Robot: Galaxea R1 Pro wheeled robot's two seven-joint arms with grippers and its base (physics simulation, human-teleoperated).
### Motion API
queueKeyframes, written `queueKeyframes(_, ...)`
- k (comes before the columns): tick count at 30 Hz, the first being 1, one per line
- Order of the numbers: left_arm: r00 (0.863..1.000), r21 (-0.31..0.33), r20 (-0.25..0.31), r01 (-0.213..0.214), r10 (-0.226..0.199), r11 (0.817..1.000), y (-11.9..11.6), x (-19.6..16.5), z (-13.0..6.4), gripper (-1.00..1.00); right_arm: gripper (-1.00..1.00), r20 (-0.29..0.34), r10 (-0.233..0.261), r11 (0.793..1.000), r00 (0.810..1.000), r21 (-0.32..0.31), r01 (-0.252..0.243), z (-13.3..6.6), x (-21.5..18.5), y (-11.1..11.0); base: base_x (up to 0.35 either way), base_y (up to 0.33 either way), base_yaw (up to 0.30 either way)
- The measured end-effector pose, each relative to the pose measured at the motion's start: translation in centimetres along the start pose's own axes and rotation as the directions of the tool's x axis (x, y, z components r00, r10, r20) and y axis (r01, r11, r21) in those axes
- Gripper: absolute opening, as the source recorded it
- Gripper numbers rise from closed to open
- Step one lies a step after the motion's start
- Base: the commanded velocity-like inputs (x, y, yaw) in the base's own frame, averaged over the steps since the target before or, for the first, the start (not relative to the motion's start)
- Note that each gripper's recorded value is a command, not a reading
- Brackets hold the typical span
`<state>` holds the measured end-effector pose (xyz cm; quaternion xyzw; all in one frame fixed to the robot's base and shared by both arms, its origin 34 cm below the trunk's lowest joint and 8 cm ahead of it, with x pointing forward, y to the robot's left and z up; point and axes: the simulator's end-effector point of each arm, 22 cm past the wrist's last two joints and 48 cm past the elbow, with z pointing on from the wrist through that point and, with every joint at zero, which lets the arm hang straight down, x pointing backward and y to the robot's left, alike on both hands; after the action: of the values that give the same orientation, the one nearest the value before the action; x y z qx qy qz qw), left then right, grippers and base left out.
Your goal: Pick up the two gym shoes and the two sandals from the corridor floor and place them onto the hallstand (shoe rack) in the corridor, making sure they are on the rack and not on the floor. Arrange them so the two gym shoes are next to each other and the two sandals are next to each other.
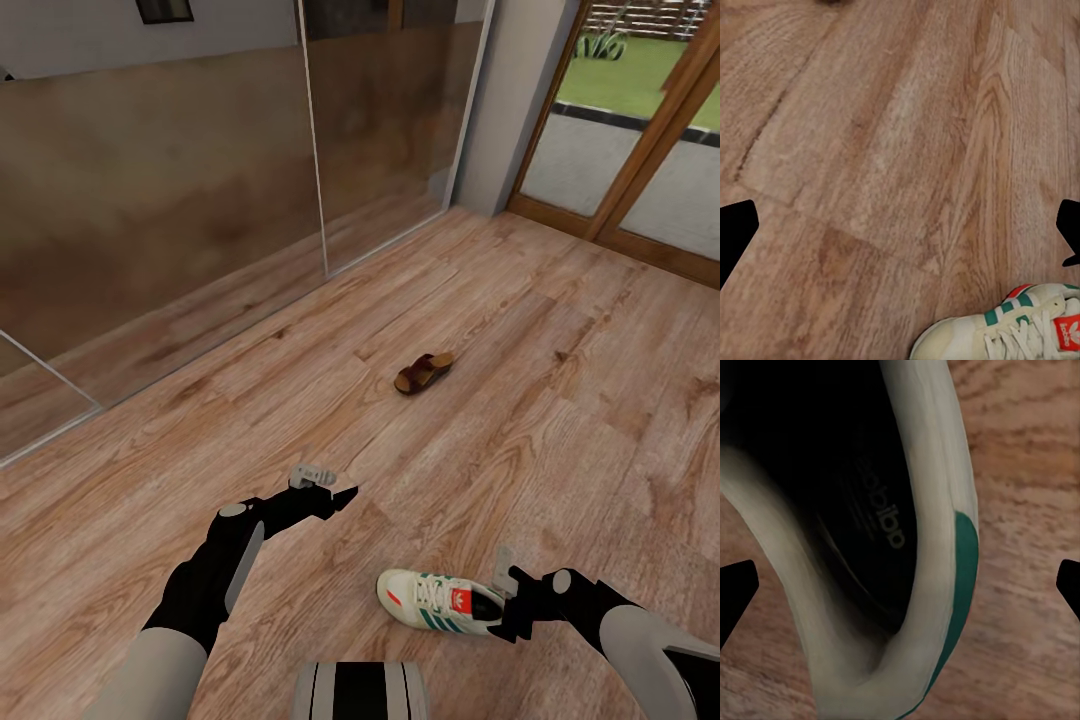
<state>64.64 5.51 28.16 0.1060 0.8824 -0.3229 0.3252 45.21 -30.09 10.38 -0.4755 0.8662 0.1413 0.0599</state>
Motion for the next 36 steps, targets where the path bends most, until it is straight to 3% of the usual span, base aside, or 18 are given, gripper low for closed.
queueKeyframes(7,1.000,0.000,-0.001,0.001,-0.001,1.000,0.0,0.1,0.0,1.00,1.00,-0.001,0.000,1.000,1.000,-0.001,0.000,0.0,0.1,0.1,0.000,0.000,0.000)
queueKeyframes(15,0.999,-0.002,-0.032,0.027,-0.027,1.000,0.8,2.3,0.9,1.00,1.00,-0.022,0.012,0.999,1.000,-0.034,-0.013,1.6,1.3,1.2,0.000,0.000,0.000)
queueKeyframes(36,0.999,-0.001,-0.034,0.028,-0.028,1.000,0.9,2.4,1.0,1.00,1.00,-0.023,0.013,0.999,1.000,-0.036,-0.014,1.6,1.4,1.2,0.000,0.000,0.000)
